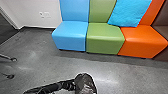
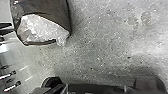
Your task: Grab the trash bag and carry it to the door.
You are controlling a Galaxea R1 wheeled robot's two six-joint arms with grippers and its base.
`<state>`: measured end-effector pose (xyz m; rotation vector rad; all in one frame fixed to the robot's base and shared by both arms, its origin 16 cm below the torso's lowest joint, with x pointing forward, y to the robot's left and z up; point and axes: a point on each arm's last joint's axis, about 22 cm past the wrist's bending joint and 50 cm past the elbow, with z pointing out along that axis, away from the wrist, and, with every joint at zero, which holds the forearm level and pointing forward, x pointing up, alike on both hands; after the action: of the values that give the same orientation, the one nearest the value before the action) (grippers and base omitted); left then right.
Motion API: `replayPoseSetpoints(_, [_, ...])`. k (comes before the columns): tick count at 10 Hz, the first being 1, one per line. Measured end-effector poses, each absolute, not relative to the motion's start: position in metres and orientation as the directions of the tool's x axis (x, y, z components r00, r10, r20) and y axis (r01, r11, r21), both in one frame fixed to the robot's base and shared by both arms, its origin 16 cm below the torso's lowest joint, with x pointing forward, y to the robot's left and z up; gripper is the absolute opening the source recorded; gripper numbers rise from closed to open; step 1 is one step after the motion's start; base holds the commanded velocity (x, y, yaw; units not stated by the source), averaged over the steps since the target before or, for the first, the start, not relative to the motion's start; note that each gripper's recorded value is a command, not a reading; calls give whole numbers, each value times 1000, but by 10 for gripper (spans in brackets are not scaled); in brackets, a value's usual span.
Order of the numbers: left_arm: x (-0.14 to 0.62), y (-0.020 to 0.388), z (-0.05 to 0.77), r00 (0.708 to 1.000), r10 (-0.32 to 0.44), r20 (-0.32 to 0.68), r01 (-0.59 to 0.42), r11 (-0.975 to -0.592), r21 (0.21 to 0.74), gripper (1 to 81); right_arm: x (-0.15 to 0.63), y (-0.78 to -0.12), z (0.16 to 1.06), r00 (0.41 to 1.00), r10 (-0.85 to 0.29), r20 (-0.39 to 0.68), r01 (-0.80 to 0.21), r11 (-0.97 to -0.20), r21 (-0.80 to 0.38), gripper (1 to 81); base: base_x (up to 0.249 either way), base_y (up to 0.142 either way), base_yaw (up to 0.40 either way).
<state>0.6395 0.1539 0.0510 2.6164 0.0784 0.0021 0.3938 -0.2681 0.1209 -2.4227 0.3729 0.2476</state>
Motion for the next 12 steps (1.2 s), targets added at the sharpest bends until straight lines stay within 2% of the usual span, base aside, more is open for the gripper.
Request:
replayPoseSetpoints(9, [603, 117, 18, 996, 66, -66, 91, -861, 500, 811, 385, -264, 109, 932, -202, -300, -346, -738, -579, 811, 0, 0, 0])
replayPoseSetpoints(12, [579, 132, -12, 989, 81, -122, 129, -871, 474, 811, 371, -261, 96, 916, -200, -348, -375, -736, -564, 811, 0, 0, 0])
